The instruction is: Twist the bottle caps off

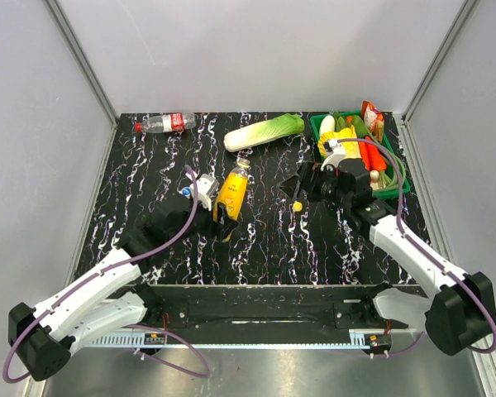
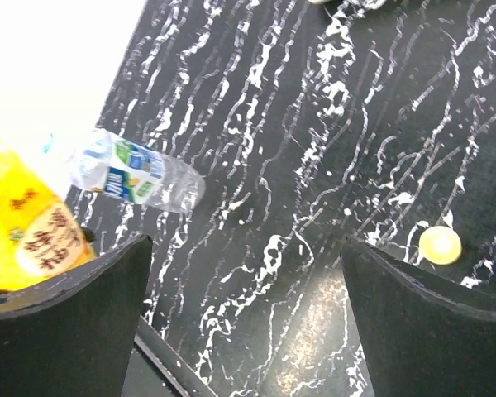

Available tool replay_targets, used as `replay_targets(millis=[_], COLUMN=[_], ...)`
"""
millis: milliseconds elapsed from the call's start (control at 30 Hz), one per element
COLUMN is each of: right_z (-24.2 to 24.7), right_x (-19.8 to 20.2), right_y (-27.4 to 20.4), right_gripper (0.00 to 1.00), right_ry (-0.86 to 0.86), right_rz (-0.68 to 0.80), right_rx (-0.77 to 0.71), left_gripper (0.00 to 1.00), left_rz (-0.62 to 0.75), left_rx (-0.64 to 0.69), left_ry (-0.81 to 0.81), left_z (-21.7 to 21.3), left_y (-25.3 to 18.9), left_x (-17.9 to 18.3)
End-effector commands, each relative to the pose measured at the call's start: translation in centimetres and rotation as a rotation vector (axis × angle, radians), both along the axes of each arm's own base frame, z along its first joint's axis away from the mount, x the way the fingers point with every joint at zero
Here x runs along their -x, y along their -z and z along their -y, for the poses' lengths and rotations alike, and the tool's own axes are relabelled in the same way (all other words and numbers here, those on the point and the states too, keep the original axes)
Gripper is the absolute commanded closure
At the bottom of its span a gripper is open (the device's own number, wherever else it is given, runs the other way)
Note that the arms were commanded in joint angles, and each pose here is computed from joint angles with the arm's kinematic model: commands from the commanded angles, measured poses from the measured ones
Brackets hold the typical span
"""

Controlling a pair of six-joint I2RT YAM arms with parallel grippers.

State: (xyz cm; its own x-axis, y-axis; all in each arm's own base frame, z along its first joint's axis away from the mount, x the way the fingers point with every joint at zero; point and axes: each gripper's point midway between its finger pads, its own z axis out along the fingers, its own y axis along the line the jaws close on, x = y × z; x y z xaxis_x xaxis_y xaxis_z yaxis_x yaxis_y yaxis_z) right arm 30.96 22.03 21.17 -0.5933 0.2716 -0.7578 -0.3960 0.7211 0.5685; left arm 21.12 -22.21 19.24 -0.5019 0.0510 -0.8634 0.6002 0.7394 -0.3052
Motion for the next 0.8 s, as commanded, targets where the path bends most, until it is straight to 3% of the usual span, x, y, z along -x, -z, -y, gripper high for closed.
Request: replay_targets(millis=[0,467,667,767], right_z=[-1.1,-3.5,-5.2,-5.6], right_x=[0.9,3.0,2.1,1.6], right_y=[-5.7,-15.5,-16.4,-16.0], right_gripper=[0.00,0.00,0.01,0.07], right_ry=[-0.086,-0.249,-0.313,-0.319], right_rz=[0.098,0.262,0.214,0.180], right_rx=[-0.082,-0.324,-0.397,-0.413], left_gripper=[0.94,0.94,0.94,0.94], left_rz=[0.054,0.033,0.066,0.063], left_rx=[0.056,0.066,0.074,0.064], left_ry=[0.028,0.174,0.248,0.271], left_z=[0.8,3.7,5.9,6.7], left_y=[-3.2,-4.0,-6.0,-6.1], left_x=[-0.2,0.3,1.1,1.2])
